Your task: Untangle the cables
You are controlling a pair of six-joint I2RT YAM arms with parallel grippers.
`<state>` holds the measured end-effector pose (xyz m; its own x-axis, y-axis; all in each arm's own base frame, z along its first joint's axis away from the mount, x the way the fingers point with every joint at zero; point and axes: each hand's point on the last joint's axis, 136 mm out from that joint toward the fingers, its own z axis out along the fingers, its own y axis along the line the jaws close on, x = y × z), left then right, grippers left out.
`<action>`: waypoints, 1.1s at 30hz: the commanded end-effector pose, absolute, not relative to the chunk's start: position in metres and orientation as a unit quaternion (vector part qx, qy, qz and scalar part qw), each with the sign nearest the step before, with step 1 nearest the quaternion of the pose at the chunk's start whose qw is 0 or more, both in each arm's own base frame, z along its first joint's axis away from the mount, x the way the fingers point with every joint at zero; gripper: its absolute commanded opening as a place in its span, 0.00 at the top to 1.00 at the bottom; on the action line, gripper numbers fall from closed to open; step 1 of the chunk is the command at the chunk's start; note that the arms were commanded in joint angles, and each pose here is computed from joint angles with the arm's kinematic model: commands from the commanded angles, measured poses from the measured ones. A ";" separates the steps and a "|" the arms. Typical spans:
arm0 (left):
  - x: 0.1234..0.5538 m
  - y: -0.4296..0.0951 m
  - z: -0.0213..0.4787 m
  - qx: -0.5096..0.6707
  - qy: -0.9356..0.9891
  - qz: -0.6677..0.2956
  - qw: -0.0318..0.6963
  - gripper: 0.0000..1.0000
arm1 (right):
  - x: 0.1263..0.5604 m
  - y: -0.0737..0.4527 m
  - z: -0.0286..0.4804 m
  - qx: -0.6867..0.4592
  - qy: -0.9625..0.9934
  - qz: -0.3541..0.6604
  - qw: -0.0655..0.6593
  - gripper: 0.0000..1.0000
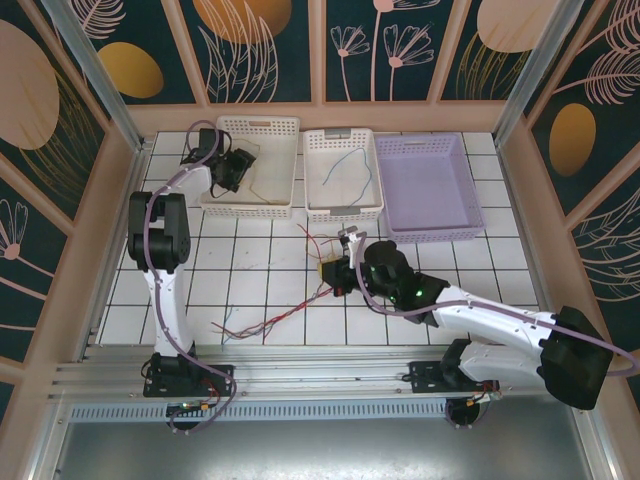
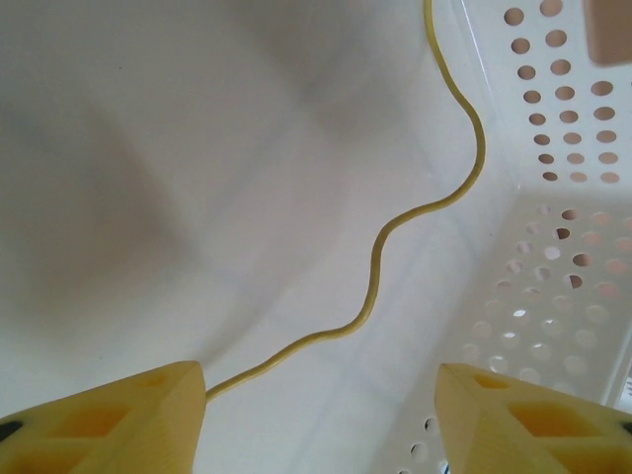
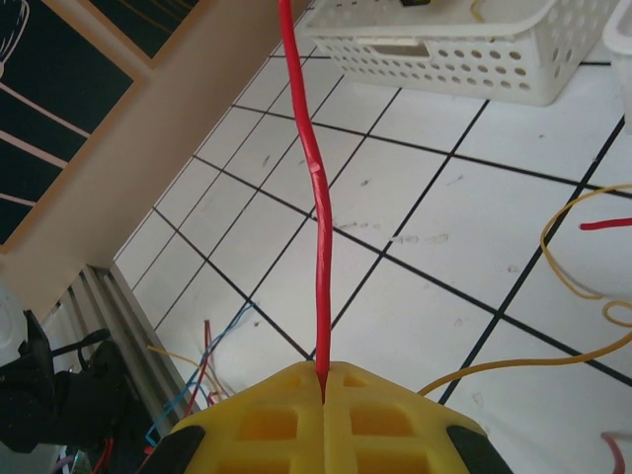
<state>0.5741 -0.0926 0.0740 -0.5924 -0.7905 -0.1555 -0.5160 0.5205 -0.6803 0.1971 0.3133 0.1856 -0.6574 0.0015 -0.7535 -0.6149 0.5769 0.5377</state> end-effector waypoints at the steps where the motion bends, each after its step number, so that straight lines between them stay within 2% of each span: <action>1: 0.572 -0.086 0.128 -0.373 0.835 -0.303 0.268 0.34 | 0.208 0.315 0.202 -0.177 0.803 0.414 0.390 1.00; 7: 0.542 -0.096 0.197 -0.325 0.827 -0.341 0.307 0.33 | 0.236 0.304 0.204 -0.139 0.814 0.412 0.385 1.00; 13: 0.471 -0.144 0.224 -0.230 0.846 -0.362 0.317 0.34 | 0.256 0.297 0.220 -0.119 0.808 0.419 0.398 1.00; 17: 0.417 -0.191 0.216 -0.149 0.862 -0.384 0.294 0.34 | 0.267 0.288 0.232 -0.088 0.806 0.418 0.410 1.00; 21: 0.364 -0.213 0.203 -0.089 0.877 -0.373 0.290 0.34 | 0.270 0.279 0.244 -0.068 0.801 0.425 0.417 1.00; 27: 0.305 -0.201 0.195 -0.051 0.875 -0.376 0.299 0.34 | 0.267 0.268 0.257 -0.053 0.795 0.429 0.425 1.00; 33: 0.265 -0.184 0.199 -0.045 0.866 -0.386 0.315 0.35 | 0.272 0.243 0.264 -0.002 0.793 0.421 0.440 1.00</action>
<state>0.2799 -0.1902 0.2016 -0.8042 -0.3419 -0.4861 0.1367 0.6896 -0.7112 0.2658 0.2573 0.2426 -0.6455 0.2827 -0.7095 -0.4101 0.6554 0.6343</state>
